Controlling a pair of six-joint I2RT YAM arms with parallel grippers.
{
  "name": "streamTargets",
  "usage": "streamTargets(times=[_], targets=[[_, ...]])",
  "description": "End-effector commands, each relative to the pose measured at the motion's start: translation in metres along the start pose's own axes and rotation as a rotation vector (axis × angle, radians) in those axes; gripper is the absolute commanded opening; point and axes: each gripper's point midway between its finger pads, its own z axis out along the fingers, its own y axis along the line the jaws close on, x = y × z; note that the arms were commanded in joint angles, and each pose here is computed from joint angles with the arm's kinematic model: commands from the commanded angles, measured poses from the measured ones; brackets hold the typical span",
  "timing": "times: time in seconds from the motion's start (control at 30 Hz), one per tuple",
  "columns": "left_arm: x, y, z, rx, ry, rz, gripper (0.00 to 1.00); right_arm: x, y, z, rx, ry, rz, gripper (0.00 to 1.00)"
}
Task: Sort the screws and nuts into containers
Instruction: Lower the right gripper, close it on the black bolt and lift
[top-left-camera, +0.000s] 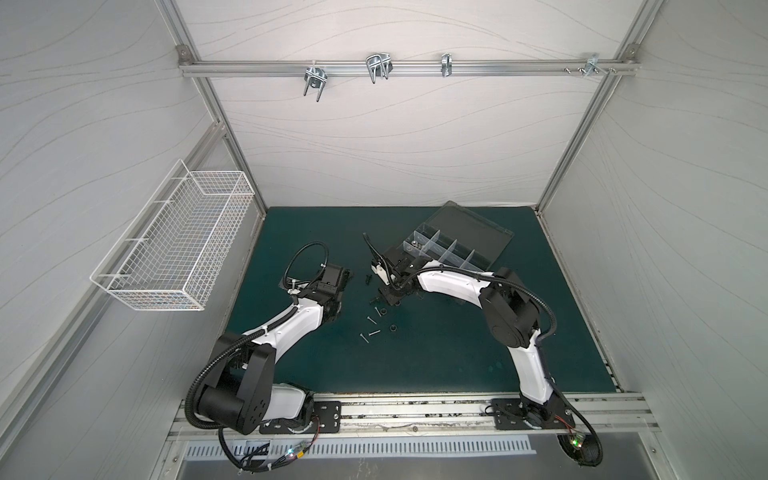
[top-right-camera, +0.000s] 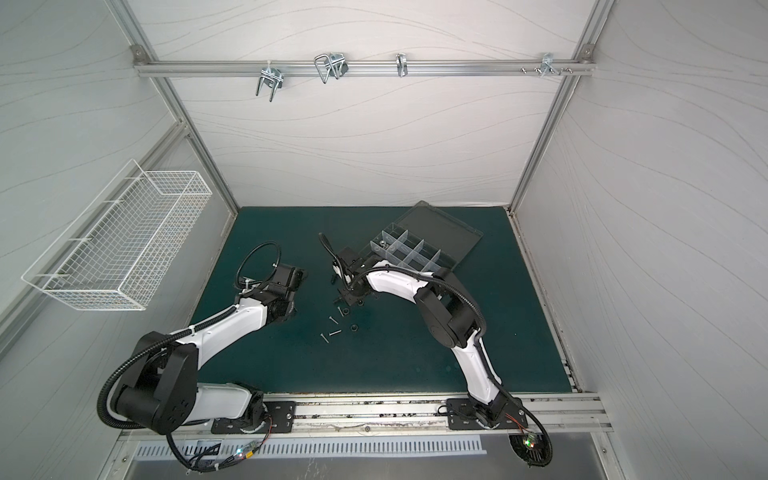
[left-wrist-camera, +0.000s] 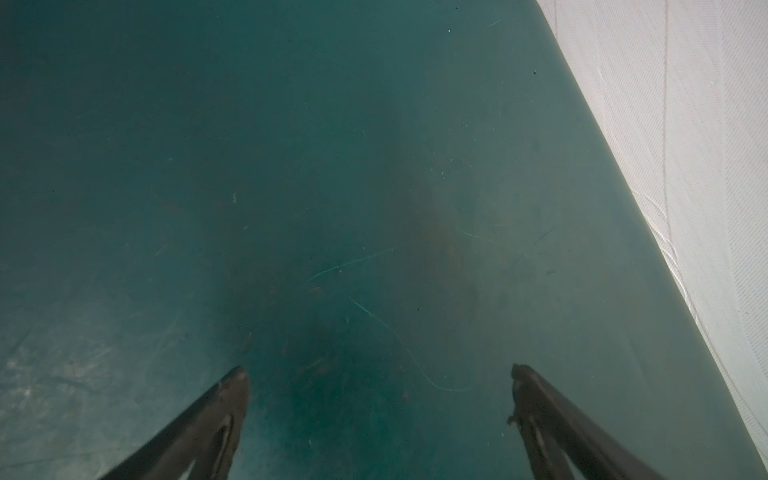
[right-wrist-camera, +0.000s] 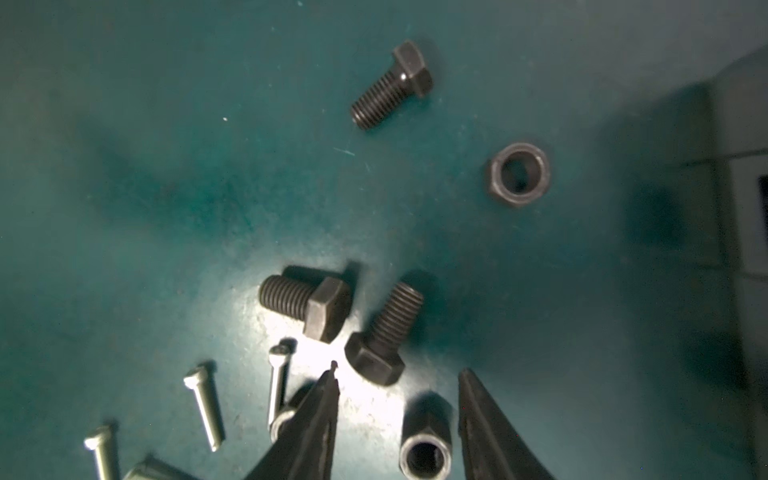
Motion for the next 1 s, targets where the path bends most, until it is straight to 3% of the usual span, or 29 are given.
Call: streamTargets(times=[0.0,0.17,0.63,0.83,0.97], targets=[[-0.007,-0.002,-0.003,0.001,-0.021,-0.022,0.99,0.002,0.006,0.008,-0.011,0.022,-0.004,0.48],[-0.008,-0.003,-0.003,0.004,-0.022,-0.016,0.99,0.003,0.002,0.016,0.006,0.029,-0.010,0.46],[-0.011,-0.004,-0.005,0.002,-0.027,-0.012,0.99,0.000,0.000,0.015,0.006,0.020,-0.013,0.18],[-0.011,-0.003,-0.006,-0.005,-0.027,-0.008,0.99,-0.012,-0.005,-0.013,0.007,-0.037,-0.002,0.08],[-0.011,-0.003,-0.006,-0.006,-0.020,0.010,0.99,-0.023,-0.011,-0.040,0.015,-0.101,0.012,0.07]])
